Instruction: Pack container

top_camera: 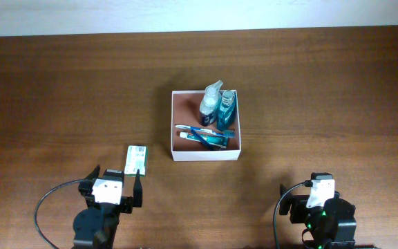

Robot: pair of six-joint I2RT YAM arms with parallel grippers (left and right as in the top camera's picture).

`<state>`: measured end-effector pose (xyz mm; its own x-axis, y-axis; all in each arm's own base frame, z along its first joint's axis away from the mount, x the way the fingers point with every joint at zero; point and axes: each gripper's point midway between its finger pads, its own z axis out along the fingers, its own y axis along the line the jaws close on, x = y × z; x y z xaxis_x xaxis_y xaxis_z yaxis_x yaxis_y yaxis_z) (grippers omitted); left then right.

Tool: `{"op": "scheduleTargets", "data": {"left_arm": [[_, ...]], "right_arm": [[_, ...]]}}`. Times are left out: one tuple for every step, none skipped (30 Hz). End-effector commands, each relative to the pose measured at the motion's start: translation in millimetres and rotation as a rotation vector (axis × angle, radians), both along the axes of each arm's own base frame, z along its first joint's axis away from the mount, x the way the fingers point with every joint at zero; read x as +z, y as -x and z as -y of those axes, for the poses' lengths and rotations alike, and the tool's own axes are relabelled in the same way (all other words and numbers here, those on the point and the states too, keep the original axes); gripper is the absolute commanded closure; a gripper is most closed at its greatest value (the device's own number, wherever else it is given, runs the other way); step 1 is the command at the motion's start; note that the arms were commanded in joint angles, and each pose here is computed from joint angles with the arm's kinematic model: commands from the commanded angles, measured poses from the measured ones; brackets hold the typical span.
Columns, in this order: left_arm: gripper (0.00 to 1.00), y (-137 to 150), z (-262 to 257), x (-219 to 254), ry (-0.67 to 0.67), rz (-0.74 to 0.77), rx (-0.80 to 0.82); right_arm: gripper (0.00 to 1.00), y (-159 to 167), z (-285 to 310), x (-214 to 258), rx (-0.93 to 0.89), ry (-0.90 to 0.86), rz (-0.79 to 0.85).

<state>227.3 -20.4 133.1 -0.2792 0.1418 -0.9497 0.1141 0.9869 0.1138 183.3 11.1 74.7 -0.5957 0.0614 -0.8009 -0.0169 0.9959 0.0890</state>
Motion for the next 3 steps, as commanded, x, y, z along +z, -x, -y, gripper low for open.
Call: {"op": "scheduleTargets", "data": {"left_arm": [[0.01,-0.2,0.2,0.2,-0.004,0.011,-0.006],[0.01,-0.2,0.2,0.2,-0.004,0.011,-0.006],[0.01,-0.2,0.2,0.2,-0.004,0.011,-0.006]], "right_arm": [[0.01,-0.4,0.9,-1.0,-0.011,-0.01,0.002],[0.01,-0.4,0.9,-1.0,-0.011,-0.01,0.002],[0.01,-0.5,0.9,-0.9,-0.011,-0.01,0.003]]}}
